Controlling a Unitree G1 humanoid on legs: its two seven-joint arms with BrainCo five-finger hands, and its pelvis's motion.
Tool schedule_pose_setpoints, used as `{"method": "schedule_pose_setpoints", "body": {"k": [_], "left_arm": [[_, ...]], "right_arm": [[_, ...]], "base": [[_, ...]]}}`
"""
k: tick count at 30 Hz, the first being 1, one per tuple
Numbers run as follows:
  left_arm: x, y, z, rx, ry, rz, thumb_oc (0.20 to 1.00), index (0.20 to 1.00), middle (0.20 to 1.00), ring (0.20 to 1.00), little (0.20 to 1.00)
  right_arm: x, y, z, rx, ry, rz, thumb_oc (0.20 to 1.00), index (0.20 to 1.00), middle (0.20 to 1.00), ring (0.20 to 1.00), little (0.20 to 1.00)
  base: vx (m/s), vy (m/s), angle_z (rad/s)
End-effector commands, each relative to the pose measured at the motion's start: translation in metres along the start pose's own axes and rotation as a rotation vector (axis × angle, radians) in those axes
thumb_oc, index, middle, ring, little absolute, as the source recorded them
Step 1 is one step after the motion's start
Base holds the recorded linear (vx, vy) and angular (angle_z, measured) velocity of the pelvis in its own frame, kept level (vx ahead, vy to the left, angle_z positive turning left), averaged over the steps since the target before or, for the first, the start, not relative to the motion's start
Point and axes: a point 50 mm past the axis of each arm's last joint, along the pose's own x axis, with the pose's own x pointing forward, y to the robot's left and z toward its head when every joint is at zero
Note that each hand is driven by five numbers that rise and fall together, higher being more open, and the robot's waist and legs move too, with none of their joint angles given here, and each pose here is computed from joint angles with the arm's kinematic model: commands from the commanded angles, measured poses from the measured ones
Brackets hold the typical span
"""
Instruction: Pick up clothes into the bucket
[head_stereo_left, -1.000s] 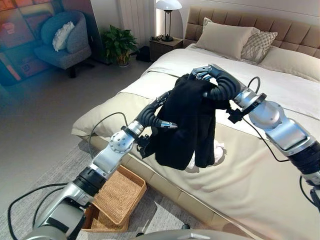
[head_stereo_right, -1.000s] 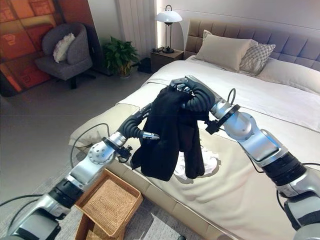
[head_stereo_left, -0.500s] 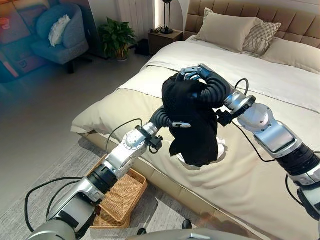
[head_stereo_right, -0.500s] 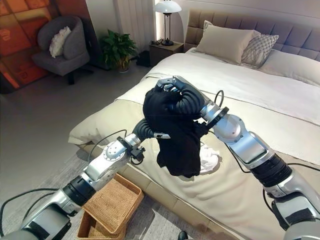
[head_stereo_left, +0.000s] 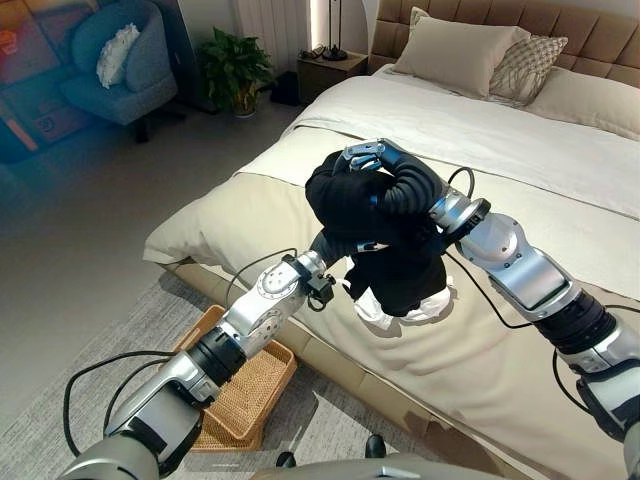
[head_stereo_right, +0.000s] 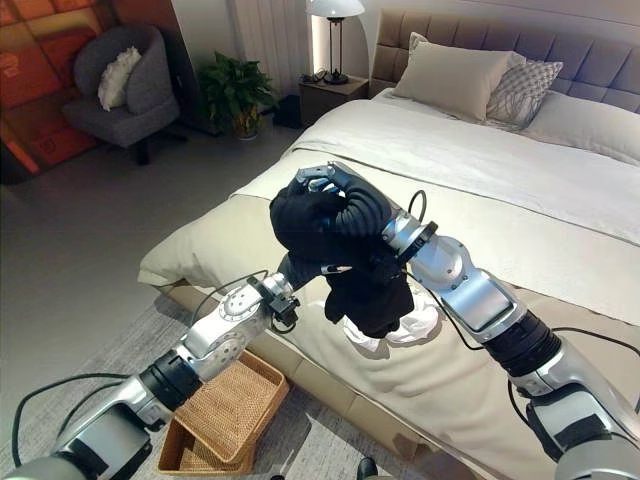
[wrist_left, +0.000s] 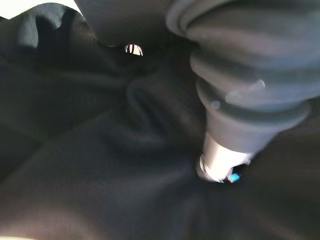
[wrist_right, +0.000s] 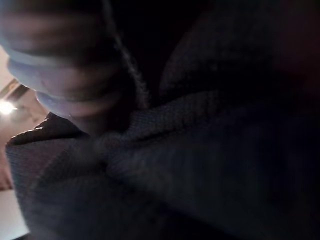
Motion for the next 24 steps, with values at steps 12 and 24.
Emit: {"method": "schedule_pose_setpoints", "body": {"k": [12,24], "left_arm": [[-0.044,0.037,0.005,-0.215,-0.154,0.221,0.2,0.2,0.2,0.2,0.2],[-0.134,0.091,0.027,-0.082,-0.327,0.6,0.2,0.2,0.2,0.2,0.2]], "right_arm": [[-0.018,-0.021,0.016,0.071,-0.127,-0.24,1.0,1.0,1.0,1.0,1.0],[-0.115,-0.013,-0.057,0.169,0.304,-0.509,1.0,1.0,1.0,1.0,1.0]], "base": [[0.0,0.0,0.0],[0.0,0.0,0.0]]}}
